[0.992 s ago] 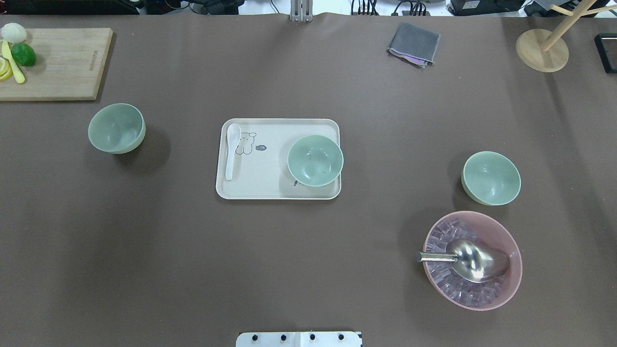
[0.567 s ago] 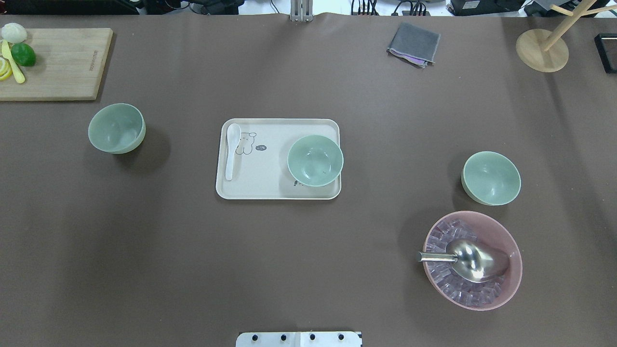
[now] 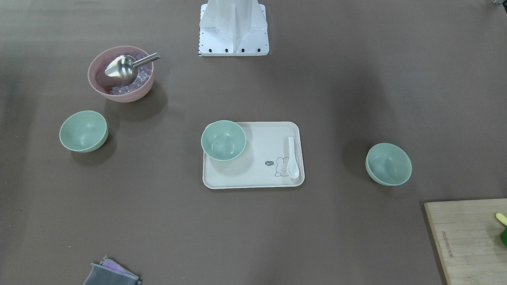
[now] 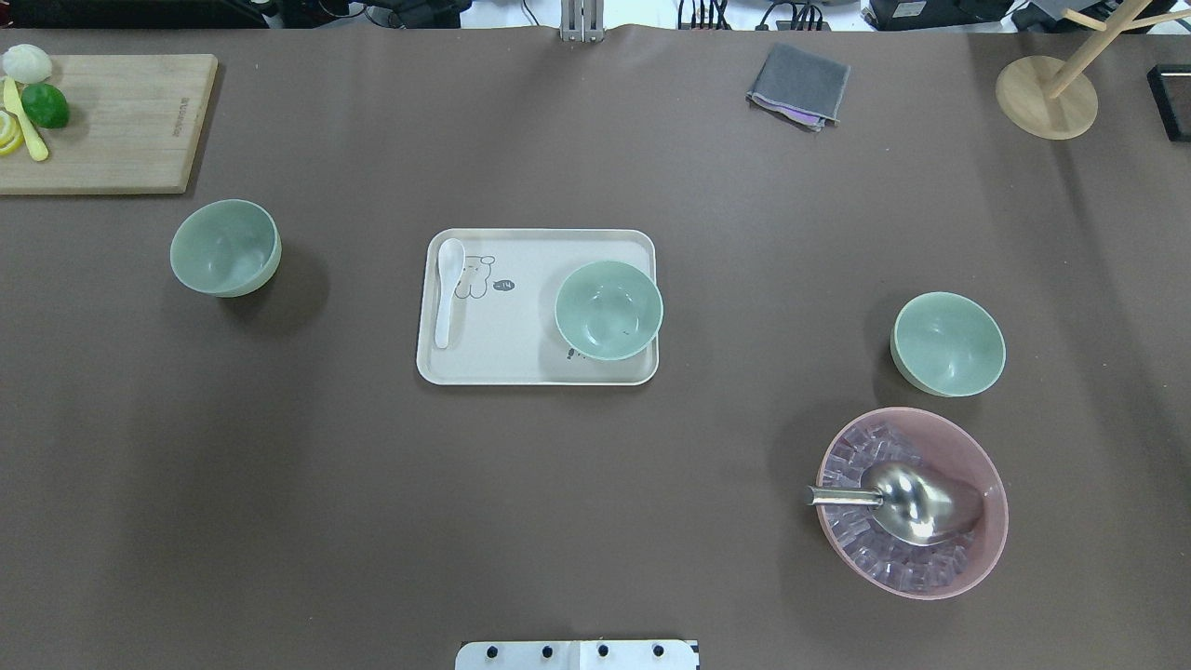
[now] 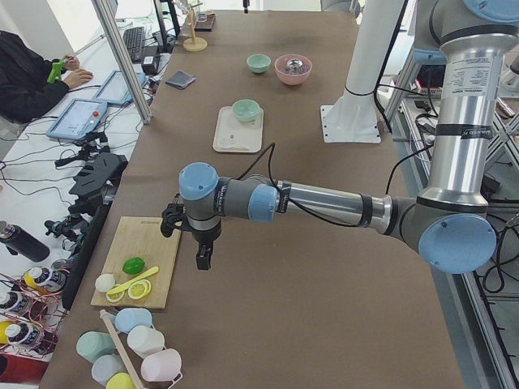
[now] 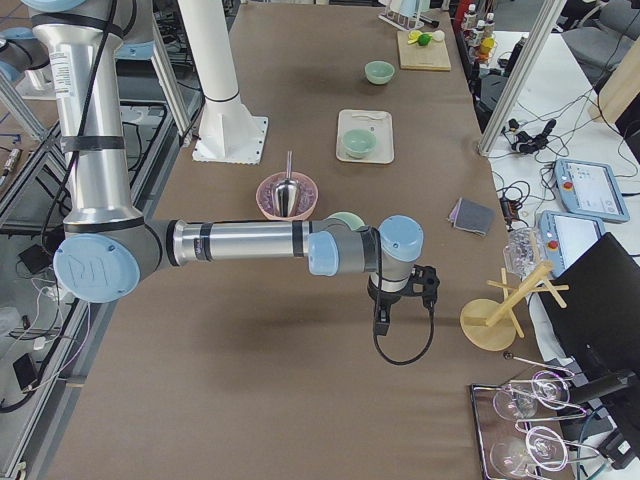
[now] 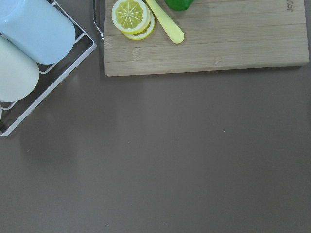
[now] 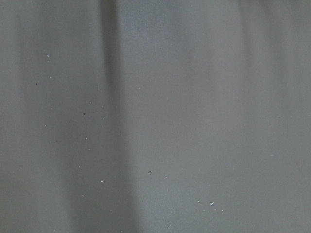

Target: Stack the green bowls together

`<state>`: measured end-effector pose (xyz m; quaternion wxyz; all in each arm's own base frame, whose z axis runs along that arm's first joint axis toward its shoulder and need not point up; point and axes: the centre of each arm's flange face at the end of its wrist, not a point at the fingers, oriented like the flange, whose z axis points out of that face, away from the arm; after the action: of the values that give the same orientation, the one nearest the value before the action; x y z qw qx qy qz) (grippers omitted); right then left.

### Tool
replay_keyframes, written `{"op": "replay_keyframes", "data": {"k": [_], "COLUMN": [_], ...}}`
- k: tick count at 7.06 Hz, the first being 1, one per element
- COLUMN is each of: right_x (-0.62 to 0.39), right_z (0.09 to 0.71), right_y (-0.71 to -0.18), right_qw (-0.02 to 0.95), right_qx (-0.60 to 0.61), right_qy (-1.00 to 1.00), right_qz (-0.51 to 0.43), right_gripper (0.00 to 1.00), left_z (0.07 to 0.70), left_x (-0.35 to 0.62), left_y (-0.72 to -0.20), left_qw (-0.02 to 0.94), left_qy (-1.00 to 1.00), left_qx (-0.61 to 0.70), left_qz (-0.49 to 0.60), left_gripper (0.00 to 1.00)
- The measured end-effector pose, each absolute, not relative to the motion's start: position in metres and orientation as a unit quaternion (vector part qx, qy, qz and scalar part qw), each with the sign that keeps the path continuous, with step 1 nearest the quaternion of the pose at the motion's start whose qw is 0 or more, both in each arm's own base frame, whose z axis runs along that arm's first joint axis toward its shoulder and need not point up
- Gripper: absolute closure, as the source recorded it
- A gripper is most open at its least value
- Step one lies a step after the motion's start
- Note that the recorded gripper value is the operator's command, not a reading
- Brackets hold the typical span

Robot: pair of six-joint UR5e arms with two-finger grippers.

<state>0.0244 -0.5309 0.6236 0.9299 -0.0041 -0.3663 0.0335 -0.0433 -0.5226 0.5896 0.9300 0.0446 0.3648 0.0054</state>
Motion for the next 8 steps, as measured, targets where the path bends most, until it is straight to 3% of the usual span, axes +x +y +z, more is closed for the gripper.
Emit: {"op": "replay_keyframes", "data": {"k": [8], "right_x": [0.016], "right_z": [0.613], "right_y": [-0.539], "right_qw": [0.93], "right_qx": [0.003], "right_qy": [-0.368], "right_qz": [0.023], "right_gripper": [0.0], "left_z": [0.58], "left_x": [-0.043], "left_y": [-0.528], "left_qw": [0.929], "left_qy": [0.366], "left_qx": [0.052], "left_qz": [0.005], "left_gripper": [0.01]}}
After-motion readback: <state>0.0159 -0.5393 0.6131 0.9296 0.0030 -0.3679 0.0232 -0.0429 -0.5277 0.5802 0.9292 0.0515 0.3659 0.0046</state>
